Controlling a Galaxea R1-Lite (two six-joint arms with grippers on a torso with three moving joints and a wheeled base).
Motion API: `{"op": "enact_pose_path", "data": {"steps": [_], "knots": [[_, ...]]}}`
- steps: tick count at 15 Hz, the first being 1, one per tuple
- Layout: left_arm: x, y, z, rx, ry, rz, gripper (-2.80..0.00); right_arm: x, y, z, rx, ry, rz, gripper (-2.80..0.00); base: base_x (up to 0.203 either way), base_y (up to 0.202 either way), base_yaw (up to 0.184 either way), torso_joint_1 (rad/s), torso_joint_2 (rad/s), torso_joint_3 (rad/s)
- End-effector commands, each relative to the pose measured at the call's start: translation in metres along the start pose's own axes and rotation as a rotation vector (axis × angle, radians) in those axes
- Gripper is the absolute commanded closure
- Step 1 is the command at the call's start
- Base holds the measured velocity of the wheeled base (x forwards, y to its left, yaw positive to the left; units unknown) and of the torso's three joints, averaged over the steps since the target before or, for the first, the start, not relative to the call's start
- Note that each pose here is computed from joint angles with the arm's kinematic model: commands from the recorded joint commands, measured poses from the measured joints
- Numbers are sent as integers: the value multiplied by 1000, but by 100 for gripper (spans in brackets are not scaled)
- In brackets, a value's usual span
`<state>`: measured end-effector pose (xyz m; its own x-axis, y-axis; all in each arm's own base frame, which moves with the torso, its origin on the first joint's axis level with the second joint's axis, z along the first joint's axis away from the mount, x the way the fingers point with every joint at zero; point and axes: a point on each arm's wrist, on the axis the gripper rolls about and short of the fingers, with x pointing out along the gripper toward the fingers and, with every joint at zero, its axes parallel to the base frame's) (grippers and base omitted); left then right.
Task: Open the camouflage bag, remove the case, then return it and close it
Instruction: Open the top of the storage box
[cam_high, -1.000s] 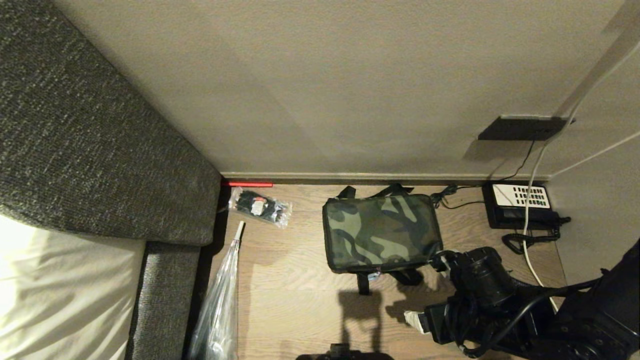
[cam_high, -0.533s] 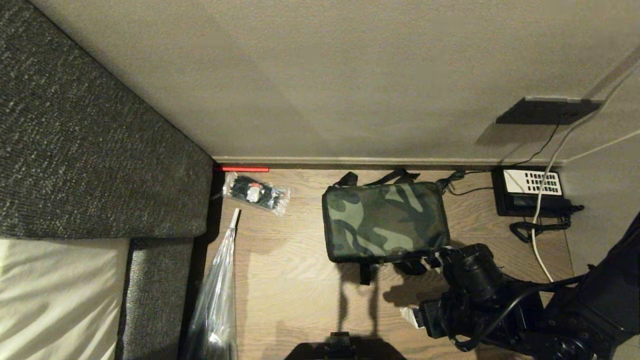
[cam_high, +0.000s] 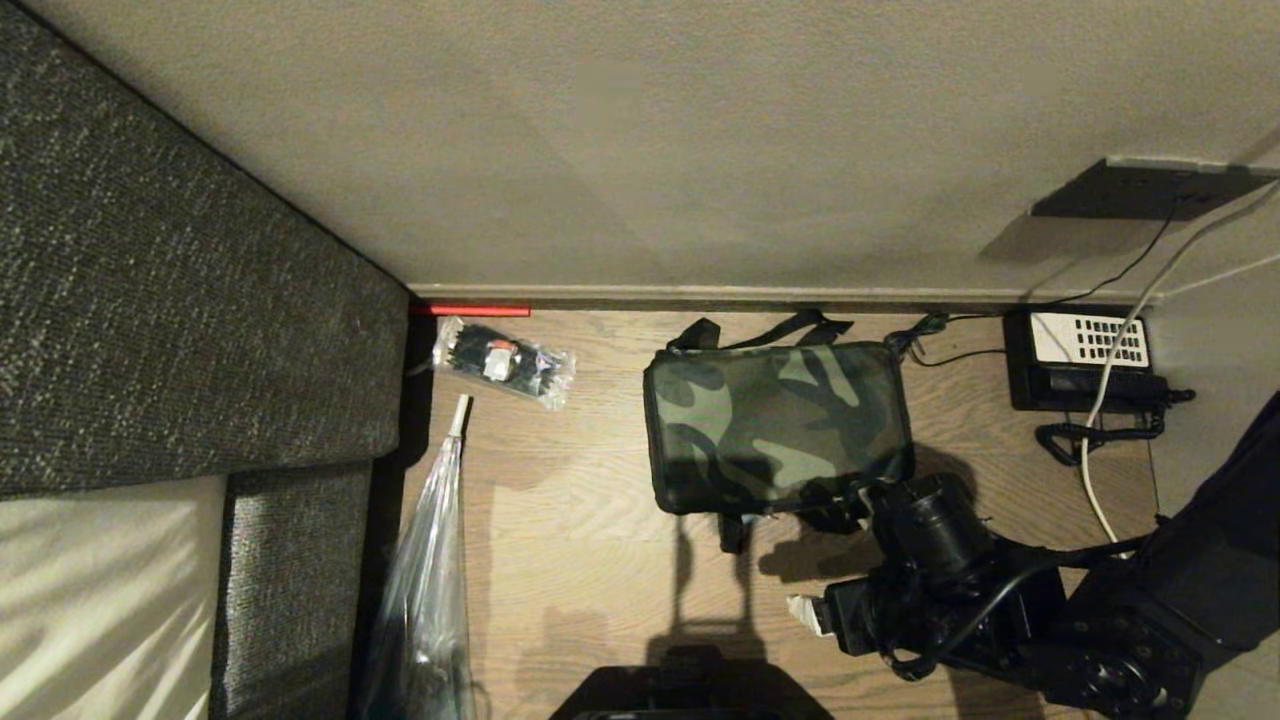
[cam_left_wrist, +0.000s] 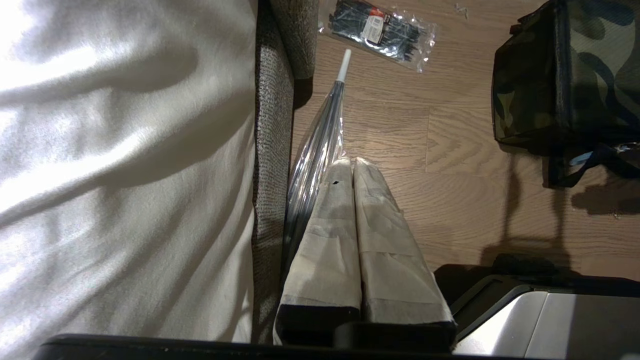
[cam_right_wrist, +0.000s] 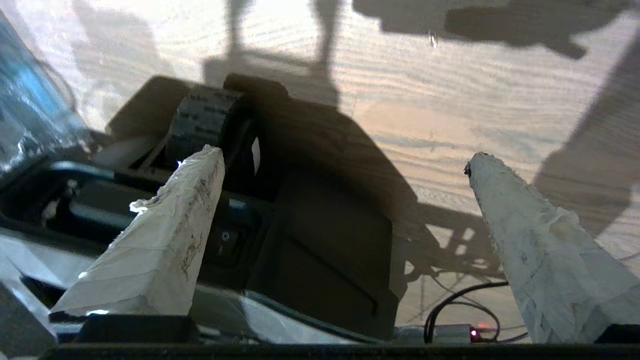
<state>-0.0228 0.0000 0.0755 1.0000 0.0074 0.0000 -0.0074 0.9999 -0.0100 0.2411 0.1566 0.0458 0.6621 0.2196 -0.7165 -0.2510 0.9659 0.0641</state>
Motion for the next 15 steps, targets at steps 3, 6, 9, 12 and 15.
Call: {"op": "enact_pose_path", "data": {"steps": [3,6,9,12,15], "knots": [[0,0,0,-1,0,0,0,13,-1,19,31,-47,-6,-280,0,0,0,0,0,0],[0,0,0,-1,0,0,0,32,4,29,36,-63,-2,-280,0,0,0,0,0,0],[0,0,0,-1,2,0,0,53,9,33,42,-96,10,-280,0,0,0,0,0,0],[0,0,0,-1,0,0,0,75,14,35,46,-169,33,-280,0,0,0,0,0,0],[0,0,0,-1,0,0,0,82,14,29,45,-145,44,-280,0,0,0,0,0,0]]}}
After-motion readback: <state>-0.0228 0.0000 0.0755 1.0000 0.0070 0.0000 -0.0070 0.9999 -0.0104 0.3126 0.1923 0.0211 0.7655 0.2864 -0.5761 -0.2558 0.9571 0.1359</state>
